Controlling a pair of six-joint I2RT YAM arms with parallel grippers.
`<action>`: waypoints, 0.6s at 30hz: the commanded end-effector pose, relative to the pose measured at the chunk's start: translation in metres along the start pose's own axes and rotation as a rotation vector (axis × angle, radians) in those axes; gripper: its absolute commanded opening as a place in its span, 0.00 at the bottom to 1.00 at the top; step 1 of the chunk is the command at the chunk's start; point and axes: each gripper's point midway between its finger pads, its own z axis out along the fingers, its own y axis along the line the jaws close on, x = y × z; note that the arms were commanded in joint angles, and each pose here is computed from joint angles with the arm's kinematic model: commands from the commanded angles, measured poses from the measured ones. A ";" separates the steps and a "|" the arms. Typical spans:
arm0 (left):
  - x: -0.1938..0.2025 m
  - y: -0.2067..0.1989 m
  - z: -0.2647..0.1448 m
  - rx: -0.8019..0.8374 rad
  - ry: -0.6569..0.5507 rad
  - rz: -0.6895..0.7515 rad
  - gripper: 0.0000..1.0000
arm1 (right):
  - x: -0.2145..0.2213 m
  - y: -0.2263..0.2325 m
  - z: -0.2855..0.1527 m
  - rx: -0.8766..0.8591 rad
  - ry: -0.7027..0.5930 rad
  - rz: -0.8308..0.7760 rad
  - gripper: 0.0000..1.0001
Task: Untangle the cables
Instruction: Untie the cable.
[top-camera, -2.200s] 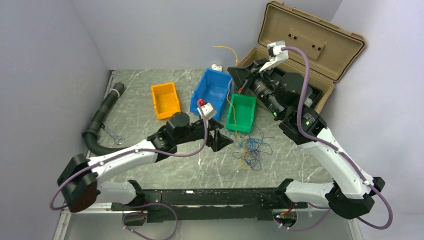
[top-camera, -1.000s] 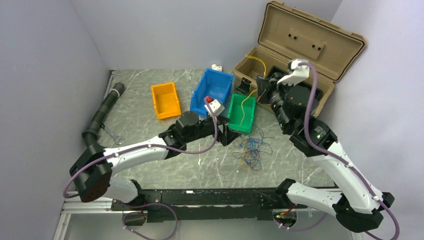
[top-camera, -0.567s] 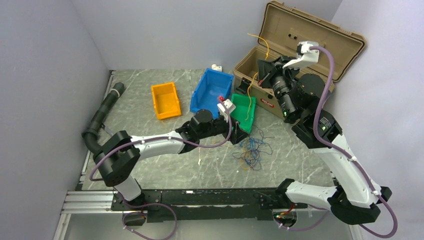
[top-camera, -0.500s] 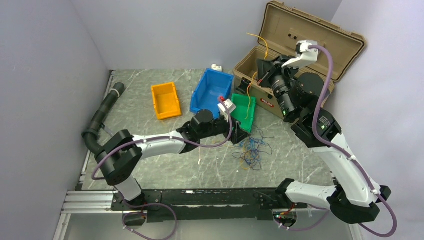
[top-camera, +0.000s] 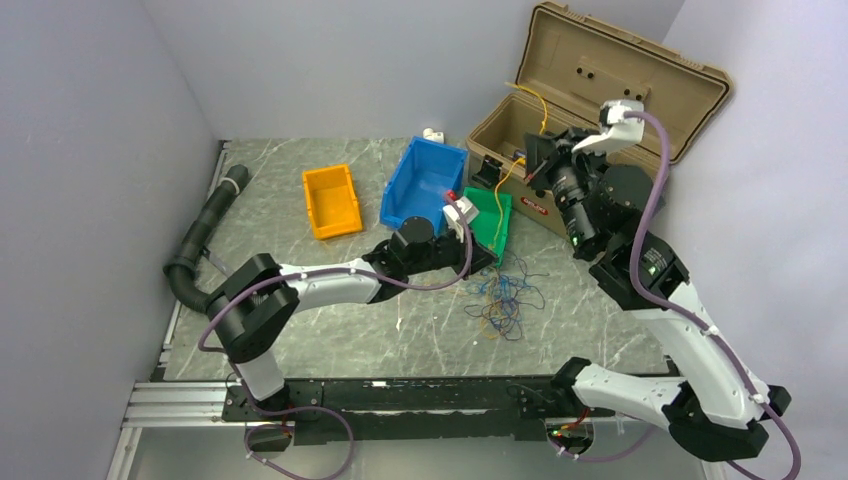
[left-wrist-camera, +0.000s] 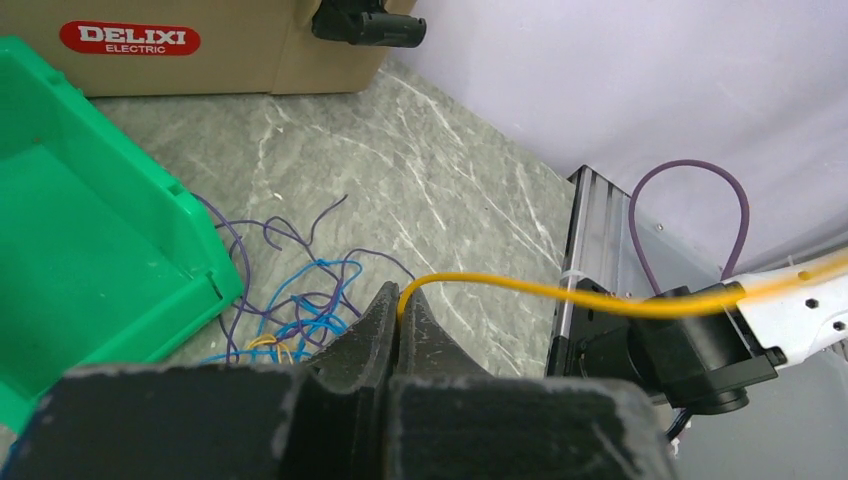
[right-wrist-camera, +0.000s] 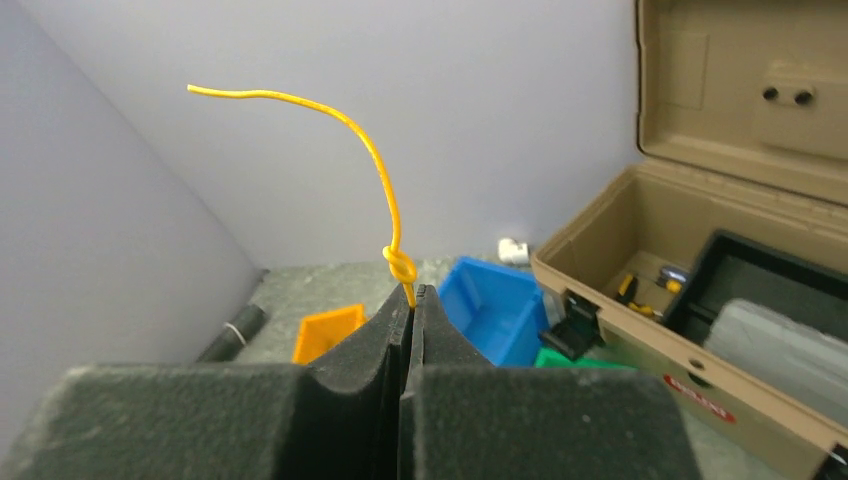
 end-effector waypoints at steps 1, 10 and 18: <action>-0.040 -0.021 -0.014 0.024 -0.087 0.070 0.00 | 0.051 -0.024 -0.001 0.061 0.094 -0.037 0.00; -0.034 -0.026 -0.013 0.119 -0.112 -0.056 0.00 | 0.139 -0.012 0.054 0.138 0.438 -0.144 0.99; -0.049 0.003 -0.041 0.122 -0.160 -0.198 0.00 | 0.205 -0.094 -0.012 0.283 0.519 -0.020 1.00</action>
